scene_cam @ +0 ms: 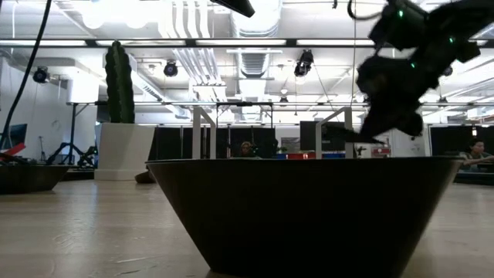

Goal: Pick & Place Mini shaped plates
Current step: Stack the black drop-shaped plate on top of the black drop-shaped plate on the shelf

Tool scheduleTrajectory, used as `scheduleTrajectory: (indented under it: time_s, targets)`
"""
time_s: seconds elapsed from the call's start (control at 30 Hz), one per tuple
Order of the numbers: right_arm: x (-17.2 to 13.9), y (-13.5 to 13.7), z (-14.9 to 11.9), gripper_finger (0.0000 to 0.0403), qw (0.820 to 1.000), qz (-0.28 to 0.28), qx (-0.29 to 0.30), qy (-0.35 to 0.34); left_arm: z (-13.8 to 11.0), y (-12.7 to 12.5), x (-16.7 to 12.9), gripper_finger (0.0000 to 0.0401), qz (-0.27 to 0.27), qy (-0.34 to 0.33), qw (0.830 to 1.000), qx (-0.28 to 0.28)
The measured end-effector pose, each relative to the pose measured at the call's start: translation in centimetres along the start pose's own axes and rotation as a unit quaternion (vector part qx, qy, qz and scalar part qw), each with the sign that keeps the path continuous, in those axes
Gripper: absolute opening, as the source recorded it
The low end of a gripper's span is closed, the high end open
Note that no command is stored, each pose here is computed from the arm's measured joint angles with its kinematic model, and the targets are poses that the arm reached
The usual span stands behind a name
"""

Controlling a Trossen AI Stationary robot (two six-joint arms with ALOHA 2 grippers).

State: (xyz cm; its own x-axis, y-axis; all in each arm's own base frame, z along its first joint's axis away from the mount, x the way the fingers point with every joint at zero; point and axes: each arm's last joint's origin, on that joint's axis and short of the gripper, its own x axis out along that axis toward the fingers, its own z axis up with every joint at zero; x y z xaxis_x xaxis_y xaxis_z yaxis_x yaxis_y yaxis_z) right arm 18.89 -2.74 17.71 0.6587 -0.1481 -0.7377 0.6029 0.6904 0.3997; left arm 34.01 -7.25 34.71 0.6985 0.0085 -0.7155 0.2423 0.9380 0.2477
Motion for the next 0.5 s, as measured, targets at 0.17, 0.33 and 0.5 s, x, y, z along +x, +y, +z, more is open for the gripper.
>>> scheduleTrajectory:
  time_s: [0.17, 0.33, 0.5]
  targets:
    - [1.0, 2.7, 0.9, 0.0008, 0.999, 0.007, -0.05, 0.011, 0.0, 0.1, -0.4, 0.0055, 0.006, -0.003, 1.0, -0.015]
    - [3.5, 4.4, 1.9, 0.0008, 0.993, -0.004, -0.113, 0.037, 0.1, 0.2, -0.9, 0.0055, 0.011, -0.009, 1.0, -0.024]
    - [6.0, 5.9, 3.0, 0.0008, 0.988, -0.011, -0.146, 0.055, 0.1, 0.1, -1.0, 0.0055, 0.01, -0.011, 0.999, -0.038]
